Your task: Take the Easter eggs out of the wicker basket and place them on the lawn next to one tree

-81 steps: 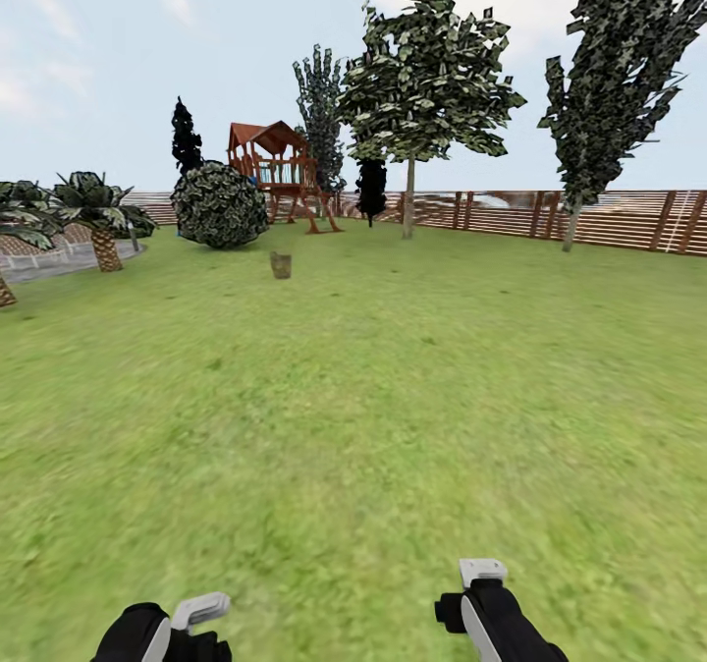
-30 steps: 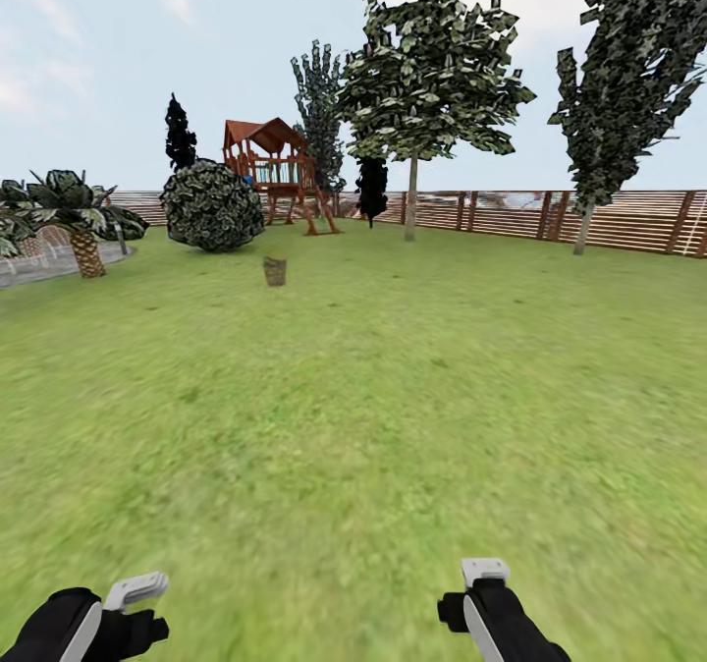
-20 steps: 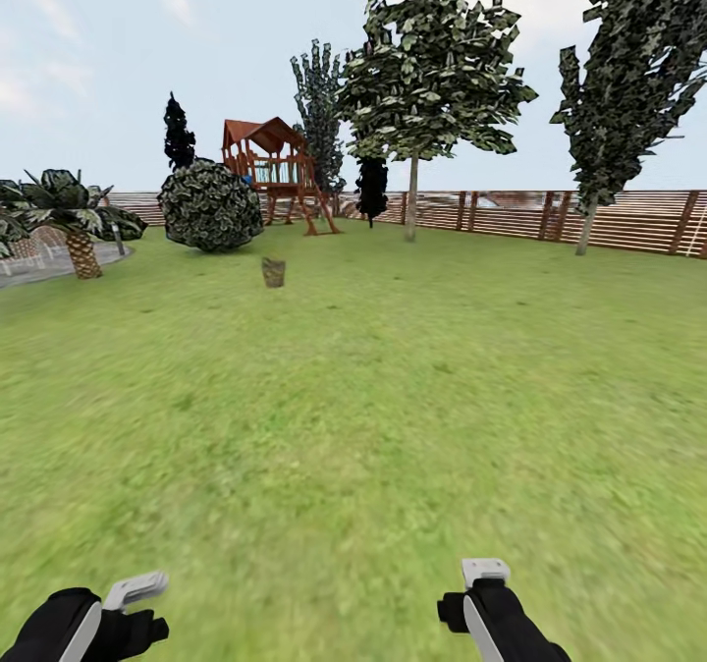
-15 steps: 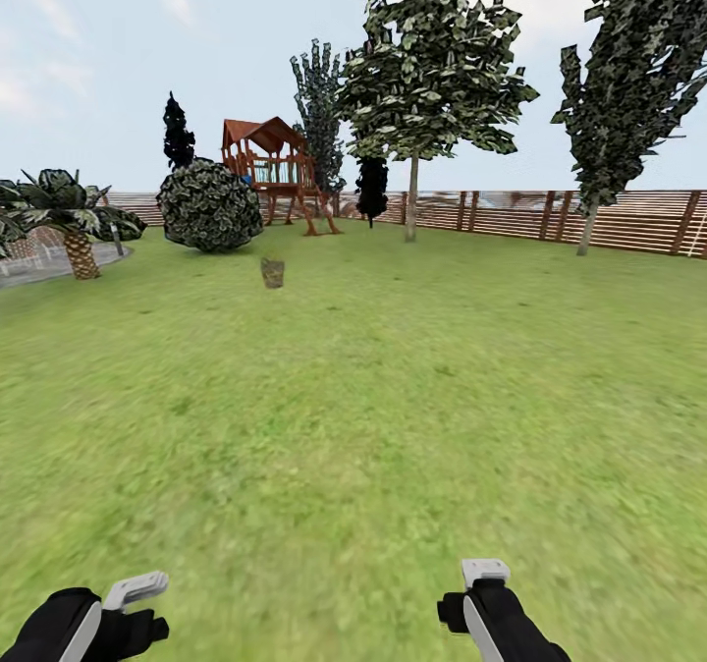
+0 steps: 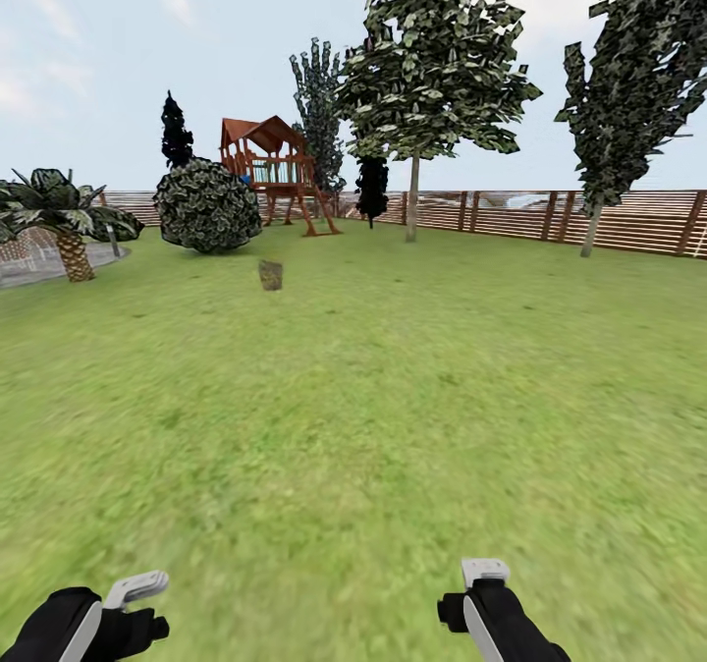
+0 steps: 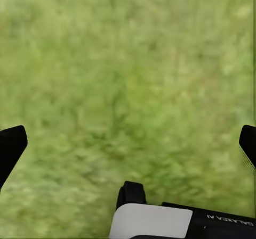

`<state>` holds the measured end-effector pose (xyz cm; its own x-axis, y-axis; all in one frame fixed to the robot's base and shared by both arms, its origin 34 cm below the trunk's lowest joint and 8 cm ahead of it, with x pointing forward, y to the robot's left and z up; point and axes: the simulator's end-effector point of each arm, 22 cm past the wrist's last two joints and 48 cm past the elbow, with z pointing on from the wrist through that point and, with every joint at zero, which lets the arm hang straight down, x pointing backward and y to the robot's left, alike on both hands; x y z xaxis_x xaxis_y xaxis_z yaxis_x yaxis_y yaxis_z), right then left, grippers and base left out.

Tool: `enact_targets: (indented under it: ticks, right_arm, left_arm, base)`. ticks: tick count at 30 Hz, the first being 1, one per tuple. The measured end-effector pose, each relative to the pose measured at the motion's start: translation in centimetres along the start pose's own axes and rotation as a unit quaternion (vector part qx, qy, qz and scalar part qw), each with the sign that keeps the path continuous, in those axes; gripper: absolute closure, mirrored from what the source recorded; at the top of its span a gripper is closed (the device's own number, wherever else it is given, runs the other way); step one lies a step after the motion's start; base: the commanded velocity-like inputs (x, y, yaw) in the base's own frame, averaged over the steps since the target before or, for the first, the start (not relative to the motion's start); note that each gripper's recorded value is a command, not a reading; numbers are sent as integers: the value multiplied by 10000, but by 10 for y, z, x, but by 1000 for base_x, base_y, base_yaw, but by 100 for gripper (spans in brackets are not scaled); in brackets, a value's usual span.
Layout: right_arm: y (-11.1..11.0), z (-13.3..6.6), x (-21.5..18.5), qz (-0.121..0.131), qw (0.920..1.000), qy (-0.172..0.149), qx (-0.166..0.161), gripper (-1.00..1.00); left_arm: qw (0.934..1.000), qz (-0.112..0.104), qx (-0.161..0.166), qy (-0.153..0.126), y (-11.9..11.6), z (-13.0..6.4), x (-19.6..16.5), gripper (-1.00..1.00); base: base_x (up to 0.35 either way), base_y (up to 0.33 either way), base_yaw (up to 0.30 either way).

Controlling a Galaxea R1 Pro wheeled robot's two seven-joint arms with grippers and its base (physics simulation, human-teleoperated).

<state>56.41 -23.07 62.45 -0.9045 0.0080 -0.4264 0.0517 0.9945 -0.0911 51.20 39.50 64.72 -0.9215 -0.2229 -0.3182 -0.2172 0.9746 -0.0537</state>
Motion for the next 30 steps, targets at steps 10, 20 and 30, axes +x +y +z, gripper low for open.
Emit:
enact_targets:
  ticks: [10,20,30]
  right_arm:
    - [0,0,0,0,10000,0,-2,-100]
    - [1,0,0,0,10000,0,-8,-100]
    - [1,0,0,2,10000,-7,-8,-100]
  left_arm:
    - [10000,0,1,0,0,0,0,-100]
    - [10000,0,0,0,0,0,0,-100]
    - [10000,0,1,0,0,0,0,-100]
  base:
    - [337,0,0]
    - [338,0,0]
    - [337,0,0]
